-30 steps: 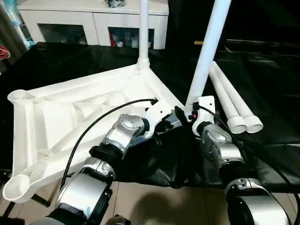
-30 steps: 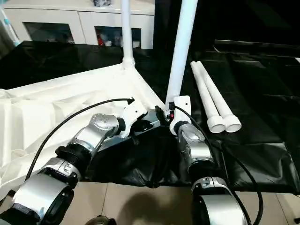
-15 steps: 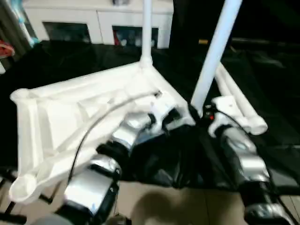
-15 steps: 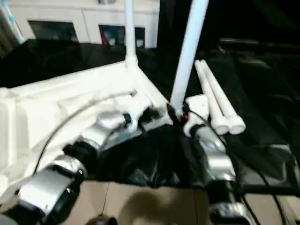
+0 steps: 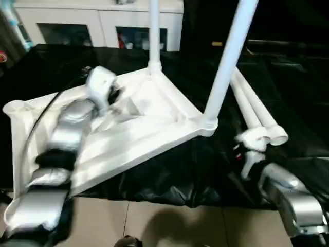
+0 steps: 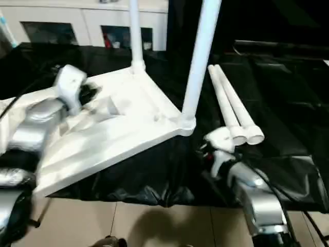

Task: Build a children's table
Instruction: Rotate table base

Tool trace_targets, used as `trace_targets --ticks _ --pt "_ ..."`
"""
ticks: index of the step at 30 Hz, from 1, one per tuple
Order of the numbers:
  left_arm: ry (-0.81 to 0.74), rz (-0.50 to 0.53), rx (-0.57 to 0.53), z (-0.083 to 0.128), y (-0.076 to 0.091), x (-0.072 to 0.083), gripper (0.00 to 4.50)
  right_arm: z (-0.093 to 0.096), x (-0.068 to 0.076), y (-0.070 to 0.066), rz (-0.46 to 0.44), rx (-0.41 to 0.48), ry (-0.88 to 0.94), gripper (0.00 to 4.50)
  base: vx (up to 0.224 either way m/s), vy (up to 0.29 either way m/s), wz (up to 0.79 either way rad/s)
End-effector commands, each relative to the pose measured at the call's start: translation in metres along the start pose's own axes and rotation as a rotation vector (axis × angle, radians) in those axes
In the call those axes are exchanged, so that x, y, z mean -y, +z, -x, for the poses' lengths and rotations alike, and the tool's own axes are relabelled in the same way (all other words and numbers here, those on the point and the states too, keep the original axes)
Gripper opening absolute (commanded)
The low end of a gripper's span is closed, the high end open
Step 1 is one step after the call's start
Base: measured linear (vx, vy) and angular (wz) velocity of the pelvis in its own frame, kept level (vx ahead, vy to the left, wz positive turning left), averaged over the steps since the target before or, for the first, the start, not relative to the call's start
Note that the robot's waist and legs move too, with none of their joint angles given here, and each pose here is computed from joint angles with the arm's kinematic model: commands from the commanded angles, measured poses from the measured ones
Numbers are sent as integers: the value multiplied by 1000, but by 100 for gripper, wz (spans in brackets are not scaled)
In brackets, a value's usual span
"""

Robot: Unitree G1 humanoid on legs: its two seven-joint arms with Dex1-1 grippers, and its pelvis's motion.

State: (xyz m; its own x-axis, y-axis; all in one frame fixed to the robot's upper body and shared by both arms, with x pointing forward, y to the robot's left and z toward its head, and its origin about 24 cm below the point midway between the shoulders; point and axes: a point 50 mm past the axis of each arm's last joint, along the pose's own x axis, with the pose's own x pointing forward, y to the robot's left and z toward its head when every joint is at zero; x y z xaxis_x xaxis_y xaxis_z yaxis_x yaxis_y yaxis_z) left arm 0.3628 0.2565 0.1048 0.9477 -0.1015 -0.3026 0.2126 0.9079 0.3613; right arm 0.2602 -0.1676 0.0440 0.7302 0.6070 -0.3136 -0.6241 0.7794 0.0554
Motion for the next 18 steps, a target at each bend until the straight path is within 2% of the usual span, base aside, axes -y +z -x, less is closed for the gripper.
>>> trace_targets --ticks 1,2,3,4,5,7,9,10,13,14,15,16,18 --pt "104 -25 -111 13 -16 -23 60 -11 -1 -8 -38 -65 -27 335 0 0 0" --pt "113 -27 -124 15 -18 -25 48 -12 -1 -9 -41 -71 -30 323 0 0 0" --pt "149 -49 -205 24 -33 -36 48 -21 -1 -14 -63 -116 -49 323 0 0 0" --pt "149 -49 -205 24 -33 -36 27 -21 -1 -14 -63 -116 -49 310 0 0 0" --pt "160 -58 -232 27 -37 -40 27 -25 -2 -16 -66 -129 -54 310 0 0 0" --pt "162 -62 -276 33 -43 -44 6 -32 -1 -16 -71 -147 -67 279 0 0 0" --pt "133 -54 -312 34 -49 -43 0 -37 -1 -15 -85 -146 -74 267 0 0 0" --pt "79 -52 -351 36 -56 -38 0 -44 0 -13 -87 -142 -86 259 0 0 0" --pt "30 -52 -362 36 -59 -33 0 -50 1 -12 -86 -140 -92 235 0 0 0" --pt "-88 -48 -379 35 -62 -20 0 -58 3 -9 -81 -134 -104 227 0 0 0" --pt "-88 -48 -379 35 -62 -20 0 -58 3 -9 -81 -134 -104 219 0 0 0" --pt "-228 -54 -420 38 -66 -7 0 -65 4 -6 -74 -135 -108 210 0 0 0" --pt "-293 -65 -437 39 -67 -1 0 -69 6 -5 -71 -140 -111 200 0 0 0"
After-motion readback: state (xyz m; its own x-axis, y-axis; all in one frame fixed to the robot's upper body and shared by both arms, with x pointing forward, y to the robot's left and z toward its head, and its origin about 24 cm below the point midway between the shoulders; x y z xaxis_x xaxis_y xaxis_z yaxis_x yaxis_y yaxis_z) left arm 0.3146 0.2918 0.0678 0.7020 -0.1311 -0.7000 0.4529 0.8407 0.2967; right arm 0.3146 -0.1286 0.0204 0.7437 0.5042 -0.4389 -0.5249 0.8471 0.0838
